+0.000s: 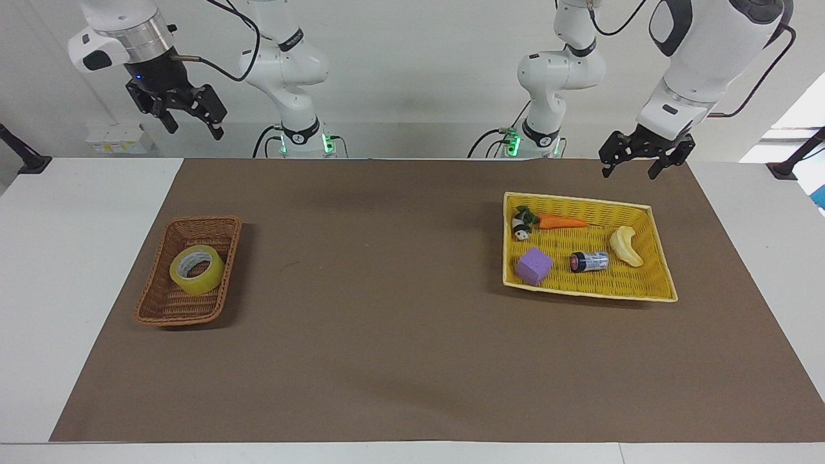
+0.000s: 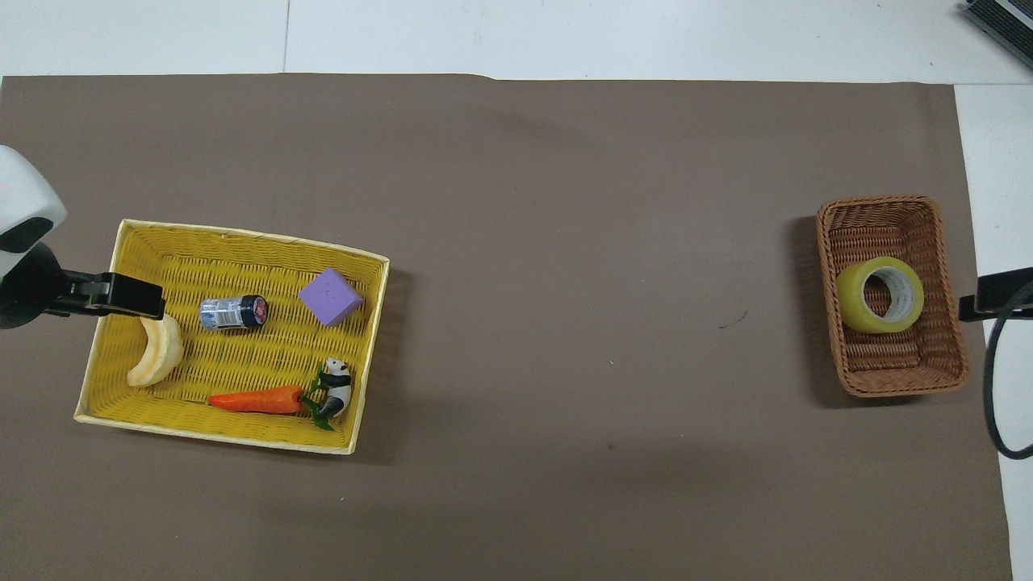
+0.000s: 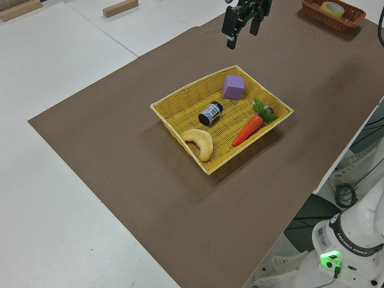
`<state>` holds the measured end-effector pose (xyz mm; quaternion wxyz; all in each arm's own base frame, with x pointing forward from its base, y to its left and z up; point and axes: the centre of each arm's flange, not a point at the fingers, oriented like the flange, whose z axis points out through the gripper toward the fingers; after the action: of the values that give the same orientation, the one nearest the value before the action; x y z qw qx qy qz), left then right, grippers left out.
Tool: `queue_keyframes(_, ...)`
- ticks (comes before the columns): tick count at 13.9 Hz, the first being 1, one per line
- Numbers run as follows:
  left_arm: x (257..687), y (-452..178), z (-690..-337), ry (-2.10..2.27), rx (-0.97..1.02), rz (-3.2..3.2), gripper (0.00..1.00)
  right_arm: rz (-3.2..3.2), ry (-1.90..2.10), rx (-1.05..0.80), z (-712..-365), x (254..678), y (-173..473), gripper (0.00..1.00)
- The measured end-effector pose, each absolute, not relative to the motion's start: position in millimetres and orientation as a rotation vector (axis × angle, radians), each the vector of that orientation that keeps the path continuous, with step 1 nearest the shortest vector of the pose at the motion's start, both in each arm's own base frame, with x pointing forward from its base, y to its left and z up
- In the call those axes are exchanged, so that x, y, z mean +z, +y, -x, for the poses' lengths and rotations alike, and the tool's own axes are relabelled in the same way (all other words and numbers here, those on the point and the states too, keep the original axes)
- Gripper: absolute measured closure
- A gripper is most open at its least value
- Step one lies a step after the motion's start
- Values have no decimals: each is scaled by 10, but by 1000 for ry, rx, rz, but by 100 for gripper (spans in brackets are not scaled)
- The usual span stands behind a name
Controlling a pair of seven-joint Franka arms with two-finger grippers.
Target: Move tape to another basket
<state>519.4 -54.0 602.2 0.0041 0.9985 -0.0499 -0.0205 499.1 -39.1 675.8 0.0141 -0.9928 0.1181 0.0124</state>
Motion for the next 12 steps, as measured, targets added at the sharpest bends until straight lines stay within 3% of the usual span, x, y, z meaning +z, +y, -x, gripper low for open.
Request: queue_keyframes(12,6022,-540,-5194,-156,-64,-3129,0,3096,355,21,-5012,6764,-338,0)
